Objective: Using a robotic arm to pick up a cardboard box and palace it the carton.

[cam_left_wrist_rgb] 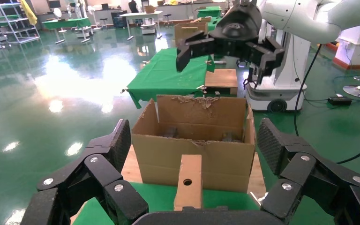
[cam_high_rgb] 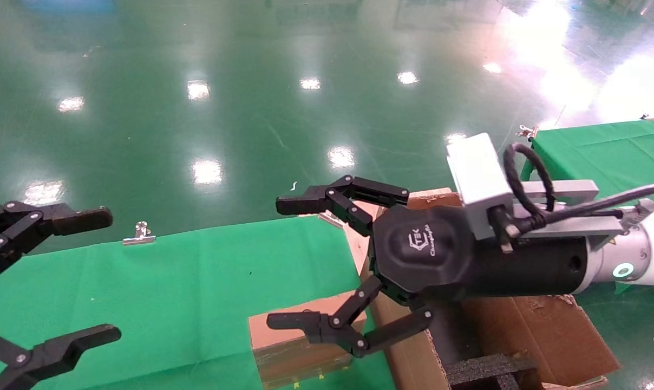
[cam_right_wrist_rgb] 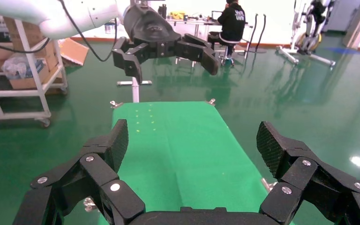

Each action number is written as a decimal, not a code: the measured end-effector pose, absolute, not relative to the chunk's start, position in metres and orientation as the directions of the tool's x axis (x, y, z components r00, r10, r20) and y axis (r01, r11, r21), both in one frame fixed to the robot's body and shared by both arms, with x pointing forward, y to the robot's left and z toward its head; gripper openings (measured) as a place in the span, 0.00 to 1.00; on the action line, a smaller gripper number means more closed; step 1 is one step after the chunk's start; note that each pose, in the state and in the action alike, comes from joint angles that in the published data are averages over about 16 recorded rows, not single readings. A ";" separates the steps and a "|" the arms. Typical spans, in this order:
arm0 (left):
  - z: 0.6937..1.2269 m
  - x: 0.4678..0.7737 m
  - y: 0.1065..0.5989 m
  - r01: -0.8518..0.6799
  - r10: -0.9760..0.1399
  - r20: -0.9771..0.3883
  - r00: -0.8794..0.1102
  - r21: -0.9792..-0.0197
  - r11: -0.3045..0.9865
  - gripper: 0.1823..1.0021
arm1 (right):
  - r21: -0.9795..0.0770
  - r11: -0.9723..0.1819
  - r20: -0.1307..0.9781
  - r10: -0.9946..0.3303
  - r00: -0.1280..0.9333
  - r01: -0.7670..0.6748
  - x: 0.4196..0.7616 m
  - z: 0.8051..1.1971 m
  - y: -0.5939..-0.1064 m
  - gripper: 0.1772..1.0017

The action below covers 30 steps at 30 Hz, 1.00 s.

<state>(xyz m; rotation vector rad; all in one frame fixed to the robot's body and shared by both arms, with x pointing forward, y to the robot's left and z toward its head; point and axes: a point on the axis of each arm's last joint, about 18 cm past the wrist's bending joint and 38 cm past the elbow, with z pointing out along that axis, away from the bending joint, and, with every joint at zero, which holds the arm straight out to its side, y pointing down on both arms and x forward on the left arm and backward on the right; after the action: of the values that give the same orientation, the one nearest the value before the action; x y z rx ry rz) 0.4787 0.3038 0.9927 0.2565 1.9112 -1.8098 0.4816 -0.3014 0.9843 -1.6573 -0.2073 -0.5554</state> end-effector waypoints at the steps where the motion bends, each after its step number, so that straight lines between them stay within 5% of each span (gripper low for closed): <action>1: 0.993 0.479 0.304 0.458 -0.195 -0.469 -0.861 -0.883 0.102 0.98 | -0.880 -0.188 0.468 -0.177 0.866 0.437 0.483 0.982 -0.301 1.00; 13: 0.993 0.479 0.304 0.458 -0.195 -0.469 -0.861 -0.883 0.102 0.85 | -0.811 -0.460 0.465 -0.133 0.875 0.361 0.528 0.950 -0.288 1.00; 30: 0.993 0.479 0.304 0.458 -0.195 -0.469 -0.861 -0.883 0.102 0.39 | -0.534 -0.764 0.510 0.051 0.859 0.363 0.596 0.924 -0.255 1.00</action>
<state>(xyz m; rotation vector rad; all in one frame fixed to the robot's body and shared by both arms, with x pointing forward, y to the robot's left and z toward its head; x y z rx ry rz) 0.4787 0.3038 0.9927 0.2566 1.9112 -1.8098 0.5963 -0.2549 0.9239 -2.3807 -0.2987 -0.6301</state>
